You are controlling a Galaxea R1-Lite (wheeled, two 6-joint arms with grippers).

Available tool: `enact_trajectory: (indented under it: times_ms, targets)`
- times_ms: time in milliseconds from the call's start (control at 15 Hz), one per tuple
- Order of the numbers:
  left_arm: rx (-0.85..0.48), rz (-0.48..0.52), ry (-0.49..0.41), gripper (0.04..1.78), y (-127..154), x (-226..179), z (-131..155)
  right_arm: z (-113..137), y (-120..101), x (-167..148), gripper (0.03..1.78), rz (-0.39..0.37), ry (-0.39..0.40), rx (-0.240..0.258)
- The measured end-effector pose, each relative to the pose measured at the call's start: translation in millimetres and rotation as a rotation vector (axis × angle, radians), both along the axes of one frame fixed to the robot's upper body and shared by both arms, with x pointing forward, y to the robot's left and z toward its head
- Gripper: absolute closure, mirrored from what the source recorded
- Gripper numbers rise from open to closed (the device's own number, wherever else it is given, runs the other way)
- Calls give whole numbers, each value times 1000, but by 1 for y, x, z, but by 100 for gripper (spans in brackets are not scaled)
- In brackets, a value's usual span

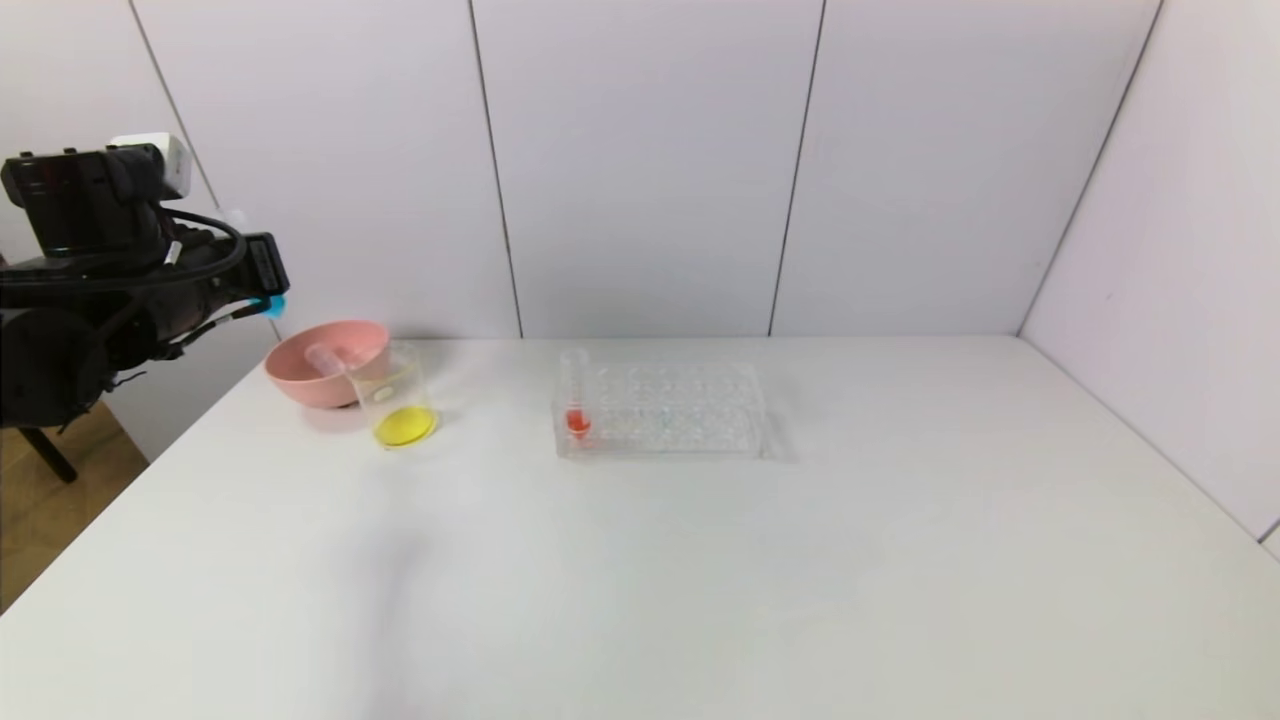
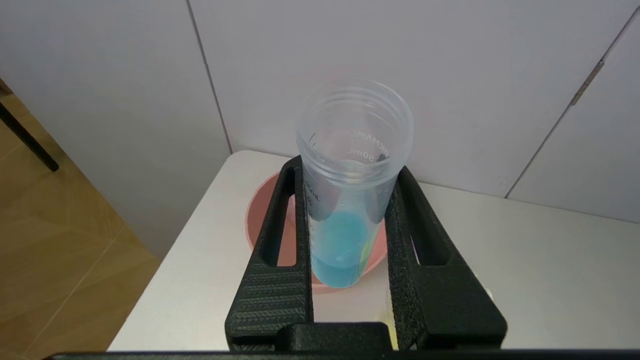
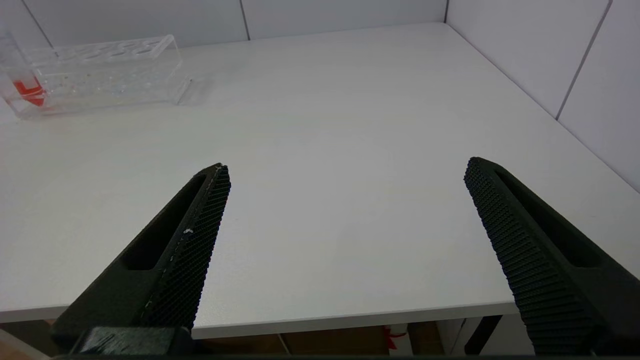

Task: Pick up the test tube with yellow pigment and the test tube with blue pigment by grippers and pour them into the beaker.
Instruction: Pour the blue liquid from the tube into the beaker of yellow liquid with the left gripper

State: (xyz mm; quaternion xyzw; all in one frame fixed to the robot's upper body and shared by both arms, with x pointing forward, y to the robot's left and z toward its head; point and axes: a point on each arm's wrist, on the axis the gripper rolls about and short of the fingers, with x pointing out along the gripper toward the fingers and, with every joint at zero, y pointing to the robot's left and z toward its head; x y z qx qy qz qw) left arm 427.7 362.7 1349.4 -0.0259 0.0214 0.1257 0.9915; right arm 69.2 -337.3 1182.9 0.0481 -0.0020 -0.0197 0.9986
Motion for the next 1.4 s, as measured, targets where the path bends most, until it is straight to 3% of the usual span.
enact_trajectory:
  times_ms: [333,600,733,933,1400]
  targets:
    - [-11,-91,34,138,25,-4,-9,0,0,0,10,0,0,0]
    - [12,-262,31,138,33,8,-5,0,0,0,10,0,0,0]
    - [50,-323,86,138,41,12,-3,0,0,0,10,0,0,0]
    - [138,-457,167,138,58,13,4,0,0,0,10,0,0,0]
    - [399,-737,234,138,71,40,11,0,0,0,10,0,0,0]
